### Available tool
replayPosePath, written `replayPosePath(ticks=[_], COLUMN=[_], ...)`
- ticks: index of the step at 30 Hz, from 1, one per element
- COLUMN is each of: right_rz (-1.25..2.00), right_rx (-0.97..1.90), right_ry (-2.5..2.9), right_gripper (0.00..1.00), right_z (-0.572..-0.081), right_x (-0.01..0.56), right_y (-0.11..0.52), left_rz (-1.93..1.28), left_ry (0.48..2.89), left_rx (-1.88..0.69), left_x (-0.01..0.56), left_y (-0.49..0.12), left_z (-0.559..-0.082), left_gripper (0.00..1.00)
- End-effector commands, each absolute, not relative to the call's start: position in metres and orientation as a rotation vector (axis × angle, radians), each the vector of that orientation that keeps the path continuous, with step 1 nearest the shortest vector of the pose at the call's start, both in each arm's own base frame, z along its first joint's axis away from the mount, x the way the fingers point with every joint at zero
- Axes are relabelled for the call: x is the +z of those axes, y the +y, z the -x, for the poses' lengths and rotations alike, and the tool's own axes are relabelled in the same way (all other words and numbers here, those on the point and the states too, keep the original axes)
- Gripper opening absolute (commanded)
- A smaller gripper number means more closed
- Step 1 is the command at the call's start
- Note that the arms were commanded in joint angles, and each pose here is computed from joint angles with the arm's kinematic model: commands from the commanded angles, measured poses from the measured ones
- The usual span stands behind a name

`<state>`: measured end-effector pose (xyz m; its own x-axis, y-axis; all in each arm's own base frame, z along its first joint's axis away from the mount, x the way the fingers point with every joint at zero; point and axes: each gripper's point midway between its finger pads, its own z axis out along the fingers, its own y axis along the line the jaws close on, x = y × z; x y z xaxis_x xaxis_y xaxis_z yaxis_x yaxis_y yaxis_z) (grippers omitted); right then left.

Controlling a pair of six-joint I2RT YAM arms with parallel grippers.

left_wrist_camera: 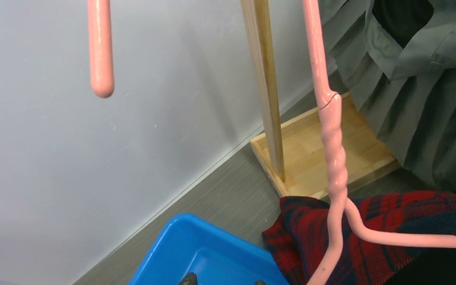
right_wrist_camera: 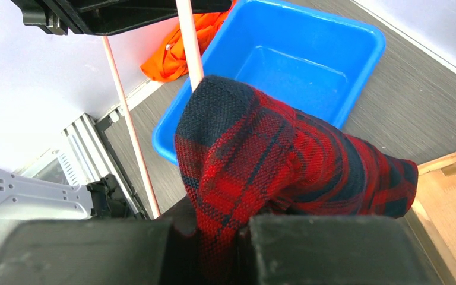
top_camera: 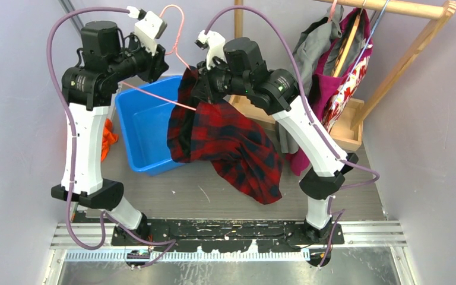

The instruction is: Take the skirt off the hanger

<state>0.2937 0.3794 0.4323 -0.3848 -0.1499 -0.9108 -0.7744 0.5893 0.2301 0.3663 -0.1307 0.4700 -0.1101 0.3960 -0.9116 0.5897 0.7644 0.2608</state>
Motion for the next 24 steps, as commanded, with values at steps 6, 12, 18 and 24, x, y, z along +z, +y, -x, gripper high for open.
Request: replayPosePath(ticks=[6,12,18,24], right_rz=[0.648,0.657,0.629,0.638], right_rx=[0.853,1.037,1.165,1.183], right_ry=[1.819,1.662,1.434,1.485], right_gripper=[0.01,0.01,0.01,0.01], right_z=[-0.295,-0.293,-0.278,-0.278], right_x=[0.463,0.503,0.567,0.553], right_y=[0.374,0.405,0.405,0.410], left_rz=[-0.345,-0.248,-0.264,-0.237], left_ry=[1.531,1.510,1.478,1.458], left_rx=[0.091,0.189,0.180,0.197], left_x=[0.571,0.584,0.594,0.601], left_y=[-0.049,-0.025,-0.030,-0.024], left_z=[-0.337,-0.327,-0.315,-0.303], left_gripper=[0.00,0.00,0.00,0.00])
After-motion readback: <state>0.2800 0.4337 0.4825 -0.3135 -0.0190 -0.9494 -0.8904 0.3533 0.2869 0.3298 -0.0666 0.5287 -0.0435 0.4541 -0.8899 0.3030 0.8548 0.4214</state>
